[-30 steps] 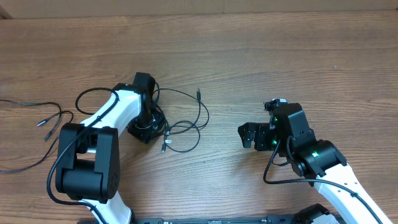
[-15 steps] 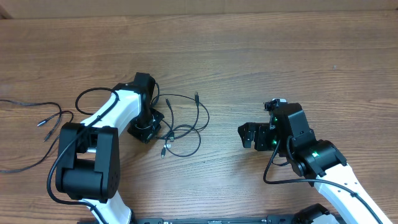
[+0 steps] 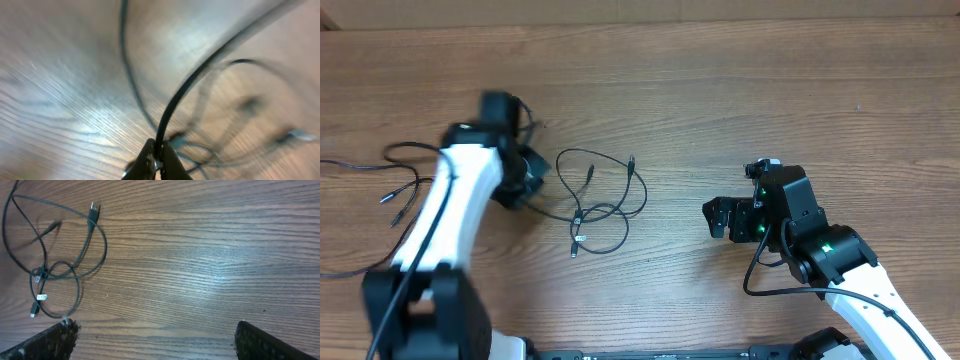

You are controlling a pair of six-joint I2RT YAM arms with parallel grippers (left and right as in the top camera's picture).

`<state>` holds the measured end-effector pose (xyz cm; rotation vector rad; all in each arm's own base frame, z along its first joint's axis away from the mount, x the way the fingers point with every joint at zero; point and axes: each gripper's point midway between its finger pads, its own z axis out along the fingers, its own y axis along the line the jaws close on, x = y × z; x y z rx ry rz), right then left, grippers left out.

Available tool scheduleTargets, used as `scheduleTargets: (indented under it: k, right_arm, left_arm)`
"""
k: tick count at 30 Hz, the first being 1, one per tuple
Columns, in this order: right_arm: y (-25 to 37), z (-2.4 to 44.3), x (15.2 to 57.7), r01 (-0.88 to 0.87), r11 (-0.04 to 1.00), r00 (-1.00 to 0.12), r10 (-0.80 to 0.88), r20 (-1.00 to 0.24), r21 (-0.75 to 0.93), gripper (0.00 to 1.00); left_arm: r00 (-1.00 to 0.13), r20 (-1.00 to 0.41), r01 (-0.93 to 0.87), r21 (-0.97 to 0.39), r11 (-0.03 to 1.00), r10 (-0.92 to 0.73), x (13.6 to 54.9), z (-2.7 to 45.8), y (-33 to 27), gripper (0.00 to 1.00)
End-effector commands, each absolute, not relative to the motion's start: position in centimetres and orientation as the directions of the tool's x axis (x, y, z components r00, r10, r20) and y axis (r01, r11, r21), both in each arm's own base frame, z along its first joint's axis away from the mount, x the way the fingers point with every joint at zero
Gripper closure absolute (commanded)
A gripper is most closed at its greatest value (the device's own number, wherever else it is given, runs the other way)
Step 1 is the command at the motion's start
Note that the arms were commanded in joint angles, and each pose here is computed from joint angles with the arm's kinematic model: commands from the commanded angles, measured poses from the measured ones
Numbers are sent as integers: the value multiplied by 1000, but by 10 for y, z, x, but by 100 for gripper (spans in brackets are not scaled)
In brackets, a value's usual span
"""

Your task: Untangle cables

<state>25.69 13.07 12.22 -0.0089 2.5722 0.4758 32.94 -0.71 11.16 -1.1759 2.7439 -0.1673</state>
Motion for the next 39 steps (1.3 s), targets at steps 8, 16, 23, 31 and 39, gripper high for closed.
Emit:
scheduleTargets:
  k: [8,16,23,31,39]
  right_arm:
    - [131,125,258,-102,939,-859,83,-505,329,1]
    - [131,125,258,-102,939,-859,83,-505,328,1]
    - [130,125,259,-99,941,-858,84,-507,323,1]
    - [130,125,259,-99,941,-858,84,-507,324,1]
    - [129,124,258,-97,942,-860,83,-503,322,1]
  left_arm:
    - [-616,-488,-536,-315,783,-618,351,290,50,96]
    - [-343,-674,-723,-255,642,-655,325,361,150,96]
    - [84,-714,-894,-363,264,-695,262,402,239,96]
    - [201,-622,-879,-455,141,-757,253,391,258,96]
    - [176,-603,-896,-425,127,-778,261,374,264,96]
